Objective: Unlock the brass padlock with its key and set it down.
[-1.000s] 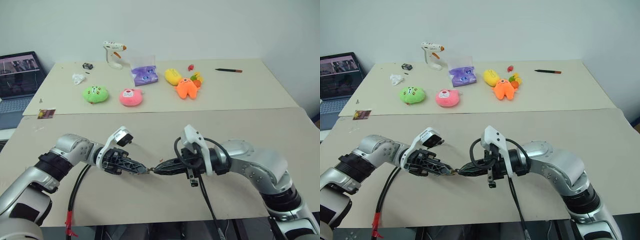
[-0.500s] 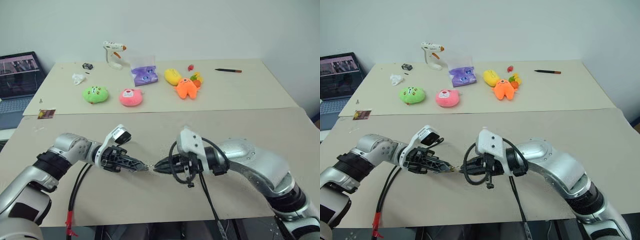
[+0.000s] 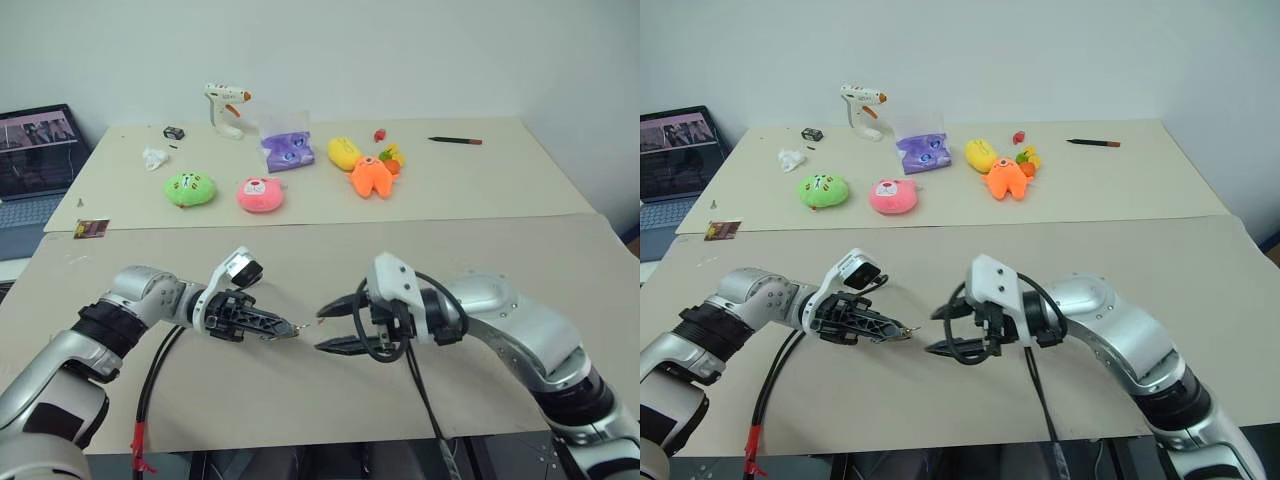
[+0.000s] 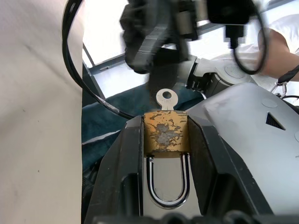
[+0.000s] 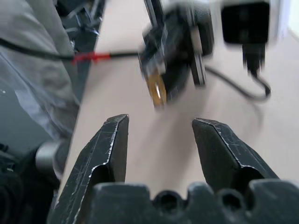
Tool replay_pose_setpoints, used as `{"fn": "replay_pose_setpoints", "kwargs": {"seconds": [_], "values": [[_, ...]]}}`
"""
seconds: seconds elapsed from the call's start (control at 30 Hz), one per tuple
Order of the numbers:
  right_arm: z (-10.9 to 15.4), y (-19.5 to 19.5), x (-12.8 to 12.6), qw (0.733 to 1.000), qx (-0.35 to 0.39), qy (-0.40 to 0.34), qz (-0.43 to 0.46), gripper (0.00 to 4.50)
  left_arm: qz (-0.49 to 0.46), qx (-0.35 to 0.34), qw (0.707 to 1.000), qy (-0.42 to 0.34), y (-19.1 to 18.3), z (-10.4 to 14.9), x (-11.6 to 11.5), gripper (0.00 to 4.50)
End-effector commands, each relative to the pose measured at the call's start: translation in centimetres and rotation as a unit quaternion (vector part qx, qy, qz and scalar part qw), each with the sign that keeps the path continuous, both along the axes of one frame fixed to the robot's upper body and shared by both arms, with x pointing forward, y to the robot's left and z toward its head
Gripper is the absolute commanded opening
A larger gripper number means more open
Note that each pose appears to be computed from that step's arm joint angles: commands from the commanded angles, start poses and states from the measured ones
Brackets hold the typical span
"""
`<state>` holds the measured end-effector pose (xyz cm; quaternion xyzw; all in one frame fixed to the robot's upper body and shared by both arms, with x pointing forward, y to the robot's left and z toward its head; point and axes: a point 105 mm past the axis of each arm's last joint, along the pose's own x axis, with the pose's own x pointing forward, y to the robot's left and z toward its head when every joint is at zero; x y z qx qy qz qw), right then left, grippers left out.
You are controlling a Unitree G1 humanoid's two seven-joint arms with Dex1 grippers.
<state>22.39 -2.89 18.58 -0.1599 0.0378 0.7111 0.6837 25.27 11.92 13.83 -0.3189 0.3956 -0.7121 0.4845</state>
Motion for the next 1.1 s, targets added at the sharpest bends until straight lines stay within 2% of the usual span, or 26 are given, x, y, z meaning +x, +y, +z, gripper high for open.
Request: {"fn": "replay_pose_setpoints", "kwargs": {"seconds": [0.03, 0.47, 0.93, 1.03, 1.1], "values": [[0.8, 0.2, -0.3, 1.0, 0.007, -0.009, 0.002, 2.62, -0.008, -0.009, 1.0, -0.01, -0.1, 1.0, 0.1, 0.83], [-0.5, 1.4, -0.1, 1.0, 0.004, 0.004, 0.009, 2.62, -0.004, -0.014, 1.0, -0.01, -0.1, 1.4, 0.3, 0.83], [-0.5, 2.9, 0.6, 1.0, 0.023, -0.001, 0.013, 2.62, 0.003, -0.009, 1.0, -0.013, 0.4, 1.7, 0.3, 0.83], [-0.6, 3.0, 0.7, 1.0, 0.019, -0.005, 0.013, 1.9, 0.006, -0.009, 1.0, -0.016, 0.4, 1.7, 0.5, 0.83], [-0.6, 3.0, 0.7, 1.0, 0.019, -0.004, 0.013, 1.24, 0.007, -0.011, 1.0, -0.017, 0.4, 1.8, 0.6, 0.83]]}}
